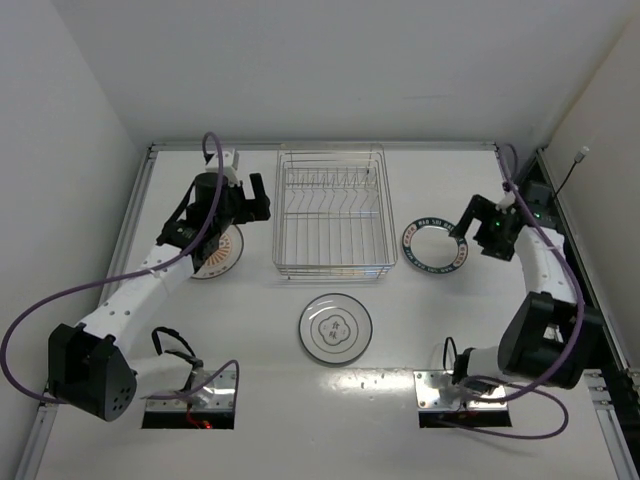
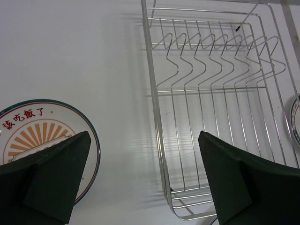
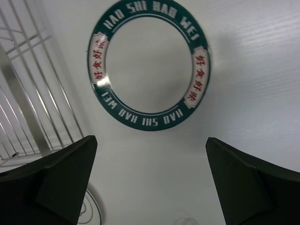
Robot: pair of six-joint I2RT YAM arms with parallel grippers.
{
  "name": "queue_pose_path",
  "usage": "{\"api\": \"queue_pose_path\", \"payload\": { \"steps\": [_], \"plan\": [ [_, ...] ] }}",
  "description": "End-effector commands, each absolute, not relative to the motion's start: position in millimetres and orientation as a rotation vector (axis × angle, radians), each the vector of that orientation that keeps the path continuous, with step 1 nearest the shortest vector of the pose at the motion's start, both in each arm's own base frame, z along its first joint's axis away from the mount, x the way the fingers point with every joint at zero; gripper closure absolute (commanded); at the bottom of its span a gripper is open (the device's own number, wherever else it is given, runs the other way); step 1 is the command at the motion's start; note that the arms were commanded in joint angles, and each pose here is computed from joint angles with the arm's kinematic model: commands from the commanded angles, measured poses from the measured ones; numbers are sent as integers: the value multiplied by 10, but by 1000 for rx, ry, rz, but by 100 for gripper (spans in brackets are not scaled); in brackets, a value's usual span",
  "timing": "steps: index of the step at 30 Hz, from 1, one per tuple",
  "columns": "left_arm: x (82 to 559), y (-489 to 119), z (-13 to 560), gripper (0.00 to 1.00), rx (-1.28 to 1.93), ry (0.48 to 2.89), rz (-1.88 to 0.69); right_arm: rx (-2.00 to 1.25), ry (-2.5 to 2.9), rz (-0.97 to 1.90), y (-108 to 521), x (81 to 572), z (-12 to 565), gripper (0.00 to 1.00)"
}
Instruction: Load the plates into the dish rack
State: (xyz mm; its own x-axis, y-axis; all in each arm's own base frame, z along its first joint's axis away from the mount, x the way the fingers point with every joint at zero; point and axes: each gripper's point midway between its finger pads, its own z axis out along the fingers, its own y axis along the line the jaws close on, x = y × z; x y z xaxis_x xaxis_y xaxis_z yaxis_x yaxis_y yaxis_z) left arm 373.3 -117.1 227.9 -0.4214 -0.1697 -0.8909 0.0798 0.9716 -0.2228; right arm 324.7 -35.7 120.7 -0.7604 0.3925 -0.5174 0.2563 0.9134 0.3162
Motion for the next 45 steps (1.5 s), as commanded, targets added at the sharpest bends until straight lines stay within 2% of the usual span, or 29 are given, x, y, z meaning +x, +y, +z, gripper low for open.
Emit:
{"api": "queue_pose_path", "payload": {
  "steps": [1, 3, 6, 9, 10, 13, 16, 18, 22, 26, 30, 37, 44, 45],
  "plan": [
    [3767, -1154, 2550, 0, -112, 1896, -308, 577, 2398, 485, -482, 3242, 1136, 0],
    [3764, -1153, 2569, 0, -112, 1897, -307, 639, 2423, 575, -482, 3209, 937, 0],
    [3785, -1177, 2518, 0, -105, 1918, -310, 752, 2420, 701, -515, 3168, 727, 8],
    [3784, -1177, 2541, 0, -105, 1918, -310, 885, 2405, 710, -640, 3079, 589, 8],
    [3788, -1161, 2541, 0, -111, 1917, -301, 928, 2406, 716, -659, 3032, 493, 15],
    [3788, -1161, 2541, 0, -111, 1917, -301, 1012, 2386, 765, -677, 2971, 374, 16],
    [3800, -1165, 2507, 0, -110, 1926, -298, 1058, 2375, 805, -666, 2957, 267, 23],
    [3789, -1162, 2486, 0, -110, 1935, -295, 1078, 2358, 844, -639, 2986, 221, 35],
    [3811, -1169, 2440, 0, -109, 1953, -289, 1169, 2316, 981, -493, 2980, 45, 50],
    [3825, -1157, 2429, 0, -114, 1960, -277, 1222, 2331, 979, -432, 2934, -103, 53],
    [3825, -1157, 2429, 0, -114, 1960, -277, 1217, 2343, 938, -476, 2934, -99, 65],
    [3829, -1141, 2375, 0, -119, 1976, -262, 1167, 2343, 787, -615, 3124, 78, 70],
    [3821, -1121, 2356, 0, -124, 1984, -250, 1162, 2356, 775, -629, 3287, 64, 73],
    [3825, -1106, 2357, 0, -130, 1982, -242, 1173, 2352, 778, -639, 3310, 61, 75]
  ]
}}
